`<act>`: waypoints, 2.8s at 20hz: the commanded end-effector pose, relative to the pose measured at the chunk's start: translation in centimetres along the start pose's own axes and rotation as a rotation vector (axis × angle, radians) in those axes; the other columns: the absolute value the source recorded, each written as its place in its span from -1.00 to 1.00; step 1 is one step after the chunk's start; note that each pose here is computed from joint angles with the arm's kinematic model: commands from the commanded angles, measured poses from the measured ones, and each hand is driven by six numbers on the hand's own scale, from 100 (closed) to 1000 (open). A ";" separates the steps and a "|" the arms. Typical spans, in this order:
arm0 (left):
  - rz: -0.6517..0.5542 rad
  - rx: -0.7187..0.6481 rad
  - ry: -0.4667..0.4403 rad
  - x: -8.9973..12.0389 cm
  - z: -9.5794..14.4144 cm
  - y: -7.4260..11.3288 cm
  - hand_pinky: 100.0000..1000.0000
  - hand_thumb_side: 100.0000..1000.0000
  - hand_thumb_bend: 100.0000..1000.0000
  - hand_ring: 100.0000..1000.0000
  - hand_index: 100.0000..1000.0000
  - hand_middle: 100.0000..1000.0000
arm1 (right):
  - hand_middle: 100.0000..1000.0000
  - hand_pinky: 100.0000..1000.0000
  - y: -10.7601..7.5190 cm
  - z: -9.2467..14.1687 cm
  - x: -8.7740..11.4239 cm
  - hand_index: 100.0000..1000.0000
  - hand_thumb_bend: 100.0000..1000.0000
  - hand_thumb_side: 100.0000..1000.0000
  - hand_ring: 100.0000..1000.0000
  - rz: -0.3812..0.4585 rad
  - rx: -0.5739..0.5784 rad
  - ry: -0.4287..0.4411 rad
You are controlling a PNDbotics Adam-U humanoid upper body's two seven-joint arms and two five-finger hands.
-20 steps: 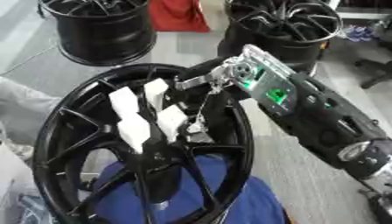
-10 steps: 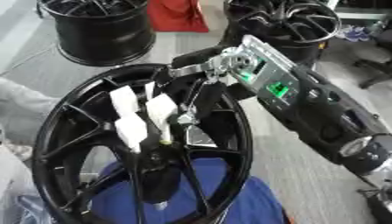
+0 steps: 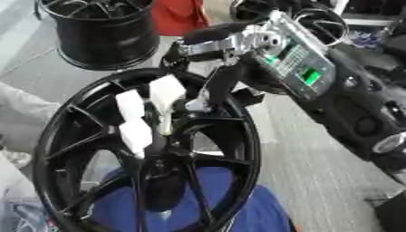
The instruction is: Pull the pin out of the wheel hub.
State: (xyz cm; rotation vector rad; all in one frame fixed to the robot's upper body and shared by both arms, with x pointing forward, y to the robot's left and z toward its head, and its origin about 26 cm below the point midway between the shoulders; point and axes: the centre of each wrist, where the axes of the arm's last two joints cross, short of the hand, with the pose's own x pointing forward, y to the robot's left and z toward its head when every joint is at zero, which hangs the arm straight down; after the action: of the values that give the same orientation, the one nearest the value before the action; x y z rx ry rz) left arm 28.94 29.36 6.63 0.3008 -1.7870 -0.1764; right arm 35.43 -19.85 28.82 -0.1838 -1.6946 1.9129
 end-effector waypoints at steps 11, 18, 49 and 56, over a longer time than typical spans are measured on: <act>-0.035 0.052 0.004 0.1 0.1 1.4 0.16 0.31 -1.00 0.25 0.60 0.23 | -0.07 0.42 -0.3 13.2 -3.2 -0.01 -0.64 -0.64 0.38 -0.072 -0.372 0.403; -0.037 0.059 0.003 0.2 0.1 1.5 0.16 0.30 -1.00 0.25 0.60 0.23 | 0.02 0.37 8.4 21.2 -8.9 0.08 -0.51 -0.74 0.37 -0.198 -0.631 0.854; -0.004 0.042 -0.016 0.5 -0.1 0.7 0.16 0.31 -1.00 0.25 0.60 0.23 | 0.50 0.20 21.9 17.8 -6.7 0.62 -0.24 -0.46 0.34 -0.358 -1.336 0.961; 0.000 0.031 -0.020 0.5 -0.1 0.5 0.16 0.31 -1.00 0.25 0.60 0.23 | 0.50 0.19 19.9 14.0 -4.9 0.62 -0.33 -0.50 0.33 -0.418 -1.347 0.735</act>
State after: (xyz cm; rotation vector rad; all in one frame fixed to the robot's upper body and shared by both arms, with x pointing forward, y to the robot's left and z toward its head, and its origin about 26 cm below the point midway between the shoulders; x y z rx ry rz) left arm 28.69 29.86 6.45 0.3252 -1.7798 -0.1404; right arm 26.63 -35.51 10.18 -0.8327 -1.8704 0.0825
